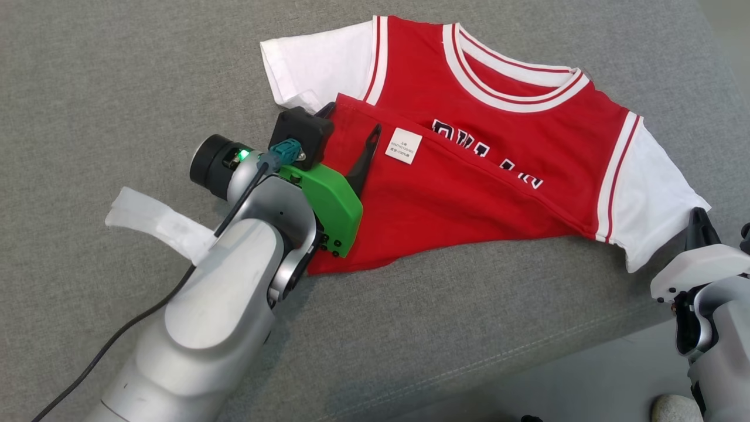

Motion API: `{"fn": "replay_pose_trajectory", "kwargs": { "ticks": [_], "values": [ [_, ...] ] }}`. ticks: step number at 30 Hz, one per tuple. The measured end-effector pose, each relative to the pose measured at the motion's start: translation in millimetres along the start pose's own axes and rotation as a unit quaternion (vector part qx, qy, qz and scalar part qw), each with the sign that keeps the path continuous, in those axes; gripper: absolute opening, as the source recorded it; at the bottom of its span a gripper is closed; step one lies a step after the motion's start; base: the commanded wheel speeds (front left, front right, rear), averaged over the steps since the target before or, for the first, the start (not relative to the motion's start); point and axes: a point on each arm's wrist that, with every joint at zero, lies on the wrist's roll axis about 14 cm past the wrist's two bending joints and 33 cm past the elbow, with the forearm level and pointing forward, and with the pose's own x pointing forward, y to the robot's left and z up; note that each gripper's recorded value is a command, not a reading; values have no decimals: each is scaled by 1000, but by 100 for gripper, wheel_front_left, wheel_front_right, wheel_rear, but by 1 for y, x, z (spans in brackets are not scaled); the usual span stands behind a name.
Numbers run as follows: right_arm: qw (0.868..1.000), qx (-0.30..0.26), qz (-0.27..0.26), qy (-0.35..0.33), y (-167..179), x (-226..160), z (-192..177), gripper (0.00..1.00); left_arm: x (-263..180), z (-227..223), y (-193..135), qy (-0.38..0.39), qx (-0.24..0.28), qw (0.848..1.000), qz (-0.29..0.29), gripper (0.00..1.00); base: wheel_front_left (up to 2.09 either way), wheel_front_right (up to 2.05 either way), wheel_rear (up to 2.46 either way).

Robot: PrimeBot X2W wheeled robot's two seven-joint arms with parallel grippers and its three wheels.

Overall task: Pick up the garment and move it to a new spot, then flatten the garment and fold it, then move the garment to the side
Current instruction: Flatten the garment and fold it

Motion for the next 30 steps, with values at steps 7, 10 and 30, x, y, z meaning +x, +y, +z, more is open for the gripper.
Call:
{"fn": "replay_pose_trajectory", "kwargs": {
  "ticks": [7, 10, 30],
  "values": [
    [1000, 3, 0, 5, 0, -2, -4, 0, 6, 0, 2, 7, 7, 1000, 0, 100, 0, 0, 0],
    [1000, 6, 0, 7, 1, -3, -5, 0, 7, -2, 3, 15, 8, 1000, 1, 100, 0, 0, 0],
    [1000, 1, -2, 7, -3, -5, -6, 0, 11, -10, 7, 32, 5, 999, 5, 60, 0, 0, 0]
  ]
}}
